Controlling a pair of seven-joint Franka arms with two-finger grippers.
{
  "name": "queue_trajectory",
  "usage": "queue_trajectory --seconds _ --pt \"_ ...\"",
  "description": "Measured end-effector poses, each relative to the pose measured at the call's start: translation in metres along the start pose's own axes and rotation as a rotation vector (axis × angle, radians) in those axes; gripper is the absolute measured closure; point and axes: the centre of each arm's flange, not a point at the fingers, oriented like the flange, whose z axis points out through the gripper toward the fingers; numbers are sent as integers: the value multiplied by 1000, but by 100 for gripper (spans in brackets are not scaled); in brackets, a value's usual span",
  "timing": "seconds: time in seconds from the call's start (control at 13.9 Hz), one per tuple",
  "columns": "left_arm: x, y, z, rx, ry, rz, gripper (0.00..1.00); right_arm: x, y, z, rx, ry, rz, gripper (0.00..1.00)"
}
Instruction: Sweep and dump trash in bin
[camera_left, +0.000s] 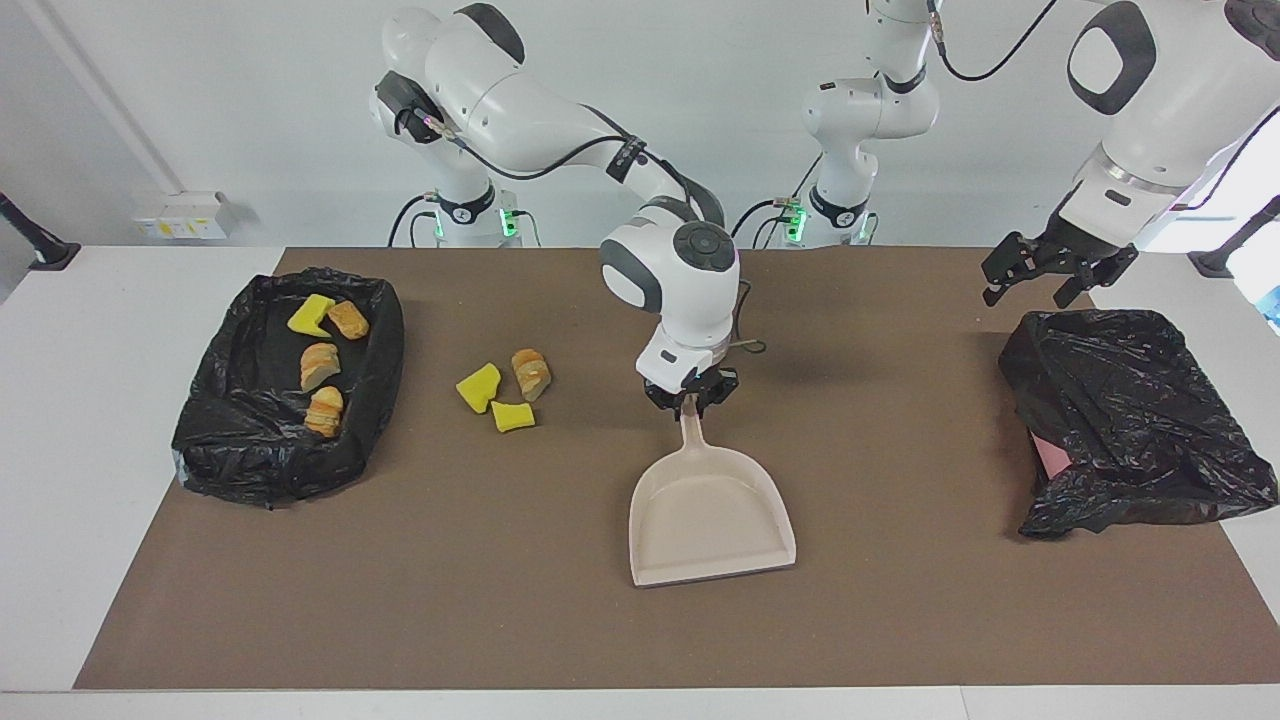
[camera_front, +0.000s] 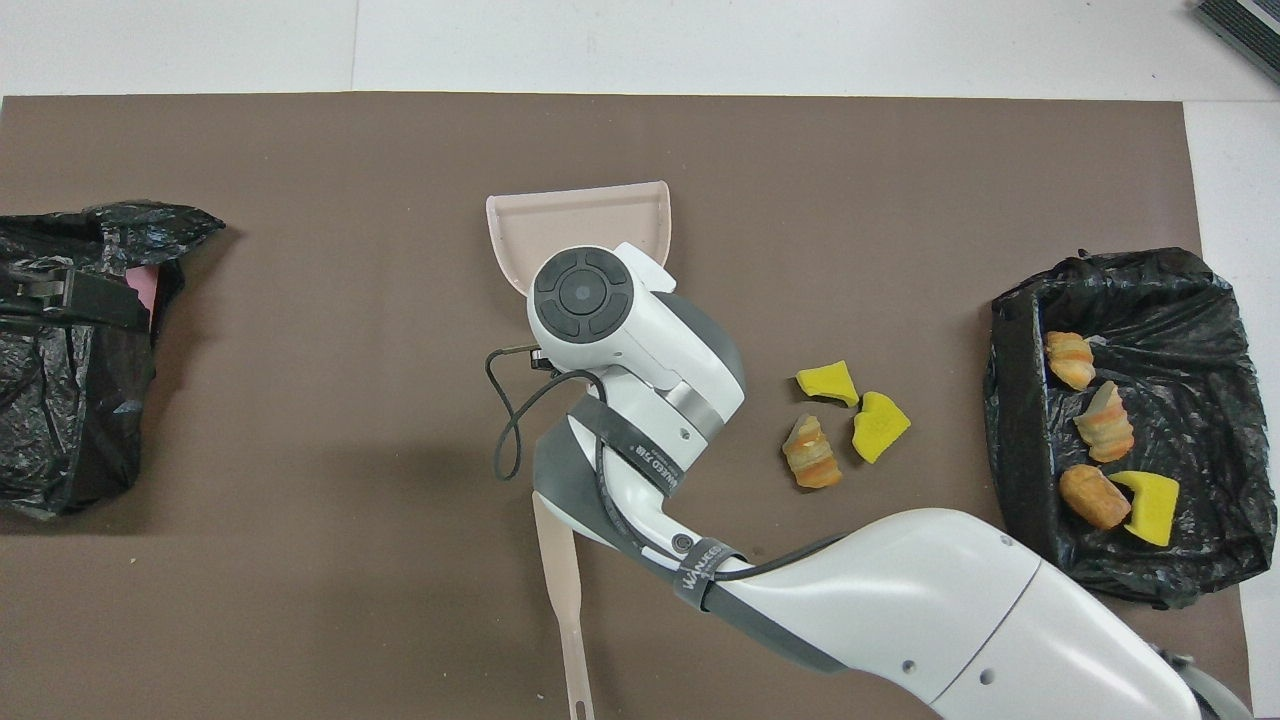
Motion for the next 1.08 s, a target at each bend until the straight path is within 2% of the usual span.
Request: queue_trajectory --seconds 0.22,0.43,0.5,0.79,1.08 --pt "-8 -1 -13 13 -47 -3 0 -3 -4 -12 0 9 -2 36" --pt "-8 -1 -20 28 -49 1 0 -23 -8 -57 -6 2 -8 4" --pt "-8 0 -20 28 -50 3 0 -37 -11 -70 -8 2 -17 0" --pt "-7 0 -19 28 -52 2 0 -112 -24 -102 -7 -42 -47 0" --pt "-7 0 -19 28 -52 2 0 -200 -41 -92 -29 -76 -126 0"
